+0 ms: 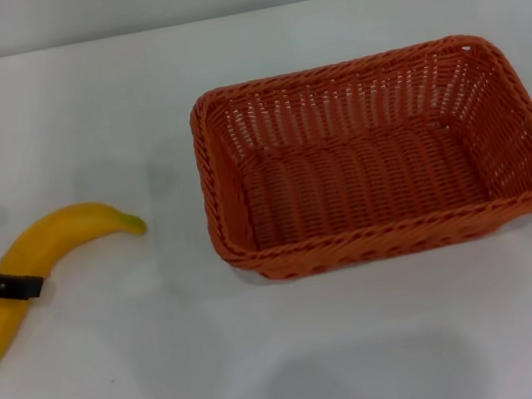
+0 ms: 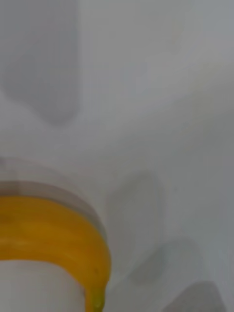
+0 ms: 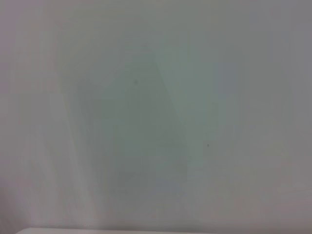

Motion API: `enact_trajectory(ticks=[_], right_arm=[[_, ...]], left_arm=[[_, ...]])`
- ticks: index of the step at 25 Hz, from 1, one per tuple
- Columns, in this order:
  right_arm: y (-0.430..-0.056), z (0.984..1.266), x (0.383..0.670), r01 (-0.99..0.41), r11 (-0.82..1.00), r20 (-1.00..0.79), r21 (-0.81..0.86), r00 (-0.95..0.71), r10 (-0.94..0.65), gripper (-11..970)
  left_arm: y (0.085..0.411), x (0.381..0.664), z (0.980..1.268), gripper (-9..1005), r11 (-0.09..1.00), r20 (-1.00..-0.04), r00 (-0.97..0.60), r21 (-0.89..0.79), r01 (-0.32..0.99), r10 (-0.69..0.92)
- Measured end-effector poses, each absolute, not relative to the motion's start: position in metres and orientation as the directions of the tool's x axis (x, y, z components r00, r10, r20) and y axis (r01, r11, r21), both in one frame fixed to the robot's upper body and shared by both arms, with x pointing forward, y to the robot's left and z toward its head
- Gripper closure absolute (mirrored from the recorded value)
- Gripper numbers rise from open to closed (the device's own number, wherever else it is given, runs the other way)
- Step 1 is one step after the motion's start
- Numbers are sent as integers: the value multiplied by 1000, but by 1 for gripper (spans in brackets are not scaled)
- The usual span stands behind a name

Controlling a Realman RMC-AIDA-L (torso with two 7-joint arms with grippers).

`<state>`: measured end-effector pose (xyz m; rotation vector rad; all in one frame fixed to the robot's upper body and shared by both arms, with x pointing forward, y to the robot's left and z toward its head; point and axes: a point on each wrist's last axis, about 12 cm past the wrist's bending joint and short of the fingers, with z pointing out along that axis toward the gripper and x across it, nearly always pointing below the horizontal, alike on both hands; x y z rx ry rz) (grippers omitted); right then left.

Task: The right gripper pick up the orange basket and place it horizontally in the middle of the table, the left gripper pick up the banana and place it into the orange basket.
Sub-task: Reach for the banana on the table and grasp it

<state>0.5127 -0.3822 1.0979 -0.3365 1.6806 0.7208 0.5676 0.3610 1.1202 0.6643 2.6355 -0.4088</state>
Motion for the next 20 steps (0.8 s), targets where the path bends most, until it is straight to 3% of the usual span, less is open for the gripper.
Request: enact_trajectory(ticks=[14,20], right_arm=[[-380,1093,512,-573,764,-951,297,-252,180,89],[-380,1093,513,-574,763,-951,297,-252,181,89]], left_arm=[[357,571,1119,149,848,-426,-819,-189,495,383],[358,574,1120,351,863,-427,-832,-193,467,355]])
